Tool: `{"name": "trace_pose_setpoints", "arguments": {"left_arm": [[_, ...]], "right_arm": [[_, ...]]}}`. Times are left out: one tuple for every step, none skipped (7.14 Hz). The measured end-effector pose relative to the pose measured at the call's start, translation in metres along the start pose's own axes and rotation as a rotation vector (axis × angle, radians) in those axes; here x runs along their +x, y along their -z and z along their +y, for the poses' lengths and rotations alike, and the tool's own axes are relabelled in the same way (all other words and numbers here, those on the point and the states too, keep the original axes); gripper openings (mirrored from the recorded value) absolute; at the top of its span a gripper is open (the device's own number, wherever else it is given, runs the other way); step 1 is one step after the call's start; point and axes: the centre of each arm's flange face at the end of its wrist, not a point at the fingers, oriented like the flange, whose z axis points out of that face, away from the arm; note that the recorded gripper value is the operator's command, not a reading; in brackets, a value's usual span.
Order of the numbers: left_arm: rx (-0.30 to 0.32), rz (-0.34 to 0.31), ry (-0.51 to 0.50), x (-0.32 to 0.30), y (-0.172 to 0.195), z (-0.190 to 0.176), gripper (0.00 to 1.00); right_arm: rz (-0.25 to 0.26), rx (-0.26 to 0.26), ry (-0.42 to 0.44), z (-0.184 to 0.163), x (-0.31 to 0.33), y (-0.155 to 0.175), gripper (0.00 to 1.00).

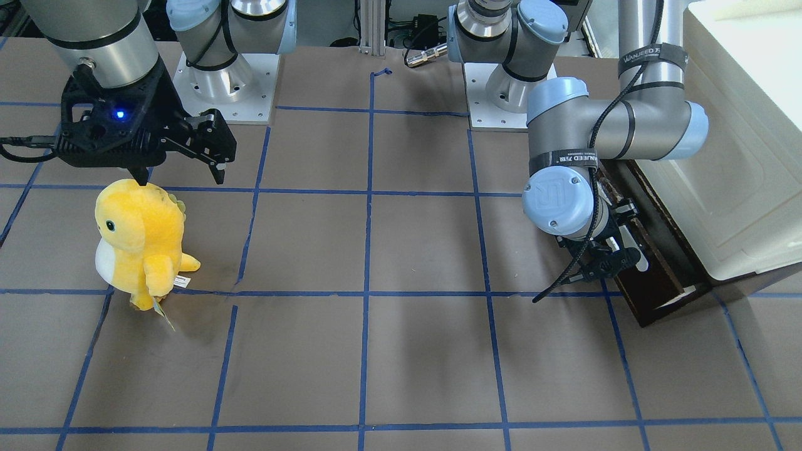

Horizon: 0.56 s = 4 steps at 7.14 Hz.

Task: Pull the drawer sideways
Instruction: 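Pull the handle with the left gripper, sliding the drawer out sideways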

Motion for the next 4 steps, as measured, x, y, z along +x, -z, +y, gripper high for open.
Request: {"name": "trace_pose_setpoints", "arguments": {"left_arm": [[-0.002, -0.002, 0.0, 0.001, 0.005, -0.001, 0.0], [-0.002, -0.005, 0.001, 0.003, 0.009, -0.001, 0.0], [0.003, -0.006, 0.001, 0.006, 0.014, -0.001, 0.0], [0.006, -0.007, 0.003, 0.009, 0.016, -0.001, 0.0]], "right_arm": [[0.0, 0.0, 0.0, 0.0, 0.0, 0.0, 1.0], [0.0, 0.0, 0.0, 0.0, 0.0, 0.0, 1.0], [0.0, 0.0, 0.0, 0.0, 0.0, 0.0, 1.0], [-0.001, 0.0, 0.0, 0.0, 0.0, 0.0, 1.0]]}}
